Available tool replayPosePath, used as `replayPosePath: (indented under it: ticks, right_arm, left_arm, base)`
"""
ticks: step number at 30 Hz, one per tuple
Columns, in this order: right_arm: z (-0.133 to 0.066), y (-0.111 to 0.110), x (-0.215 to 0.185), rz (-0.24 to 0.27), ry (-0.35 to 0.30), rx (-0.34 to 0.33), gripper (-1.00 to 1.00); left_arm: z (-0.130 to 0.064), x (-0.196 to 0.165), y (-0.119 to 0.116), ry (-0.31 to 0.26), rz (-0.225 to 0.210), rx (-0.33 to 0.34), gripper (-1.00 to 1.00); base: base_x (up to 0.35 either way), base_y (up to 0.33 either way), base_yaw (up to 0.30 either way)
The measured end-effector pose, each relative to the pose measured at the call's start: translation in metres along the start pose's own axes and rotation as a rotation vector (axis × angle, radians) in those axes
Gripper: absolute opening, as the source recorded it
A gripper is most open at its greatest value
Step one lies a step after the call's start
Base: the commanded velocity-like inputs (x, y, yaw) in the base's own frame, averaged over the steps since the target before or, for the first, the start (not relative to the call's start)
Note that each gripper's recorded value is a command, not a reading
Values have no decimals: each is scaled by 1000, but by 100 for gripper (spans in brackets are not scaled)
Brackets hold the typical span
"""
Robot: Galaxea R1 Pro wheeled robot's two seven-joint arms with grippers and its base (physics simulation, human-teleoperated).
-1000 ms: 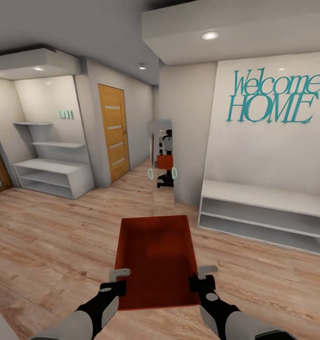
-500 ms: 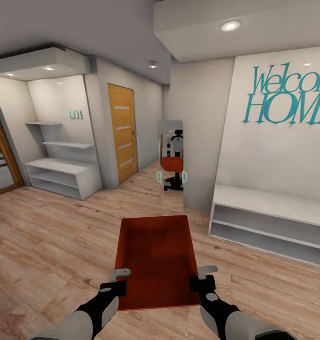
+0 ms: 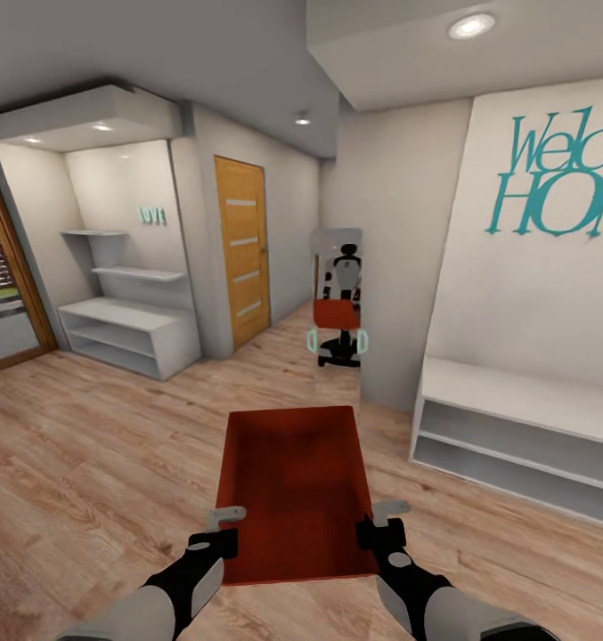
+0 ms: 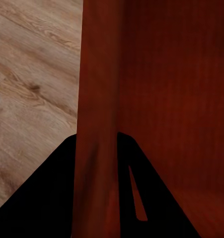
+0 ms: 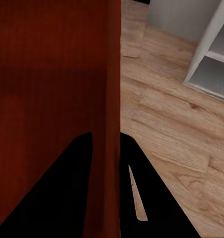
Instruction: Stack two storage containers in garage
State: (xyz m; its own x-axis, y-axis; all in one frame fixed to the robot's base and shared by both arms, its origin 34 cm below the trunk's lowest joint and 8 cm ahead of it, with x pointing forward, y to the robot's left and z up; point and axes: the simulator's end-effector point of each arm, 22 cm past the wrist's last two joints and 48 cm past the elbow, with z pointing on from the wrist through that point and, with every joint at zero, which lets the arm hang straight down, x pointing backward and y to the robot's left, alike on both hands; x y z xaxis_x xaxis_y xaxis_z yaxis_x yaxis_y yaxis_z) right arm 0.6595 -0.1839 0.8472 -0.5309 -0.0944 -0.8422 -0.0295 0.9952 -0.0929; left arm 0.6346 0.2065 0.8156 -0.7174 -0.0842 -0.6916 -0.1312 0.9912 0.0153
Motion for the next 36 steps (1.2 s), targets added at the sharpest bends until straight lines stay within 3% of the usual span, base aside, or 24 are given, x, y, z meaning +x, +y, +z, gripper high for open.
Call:
replayPosePath:
  ticks: [15, 36]
  right_arm:
    - [0, 0, 0, 0, 0, 0, -100]
    - [0, 0, 0, 0, 0, 0, -100]
  left_arm:
    - [0, 0, 0, 0, 0, 0, -100]
    - [0, 0, 0, 0, 0, 0, -100]
  base:
    - [322, 0, 261]
    - [322, 0, 6]
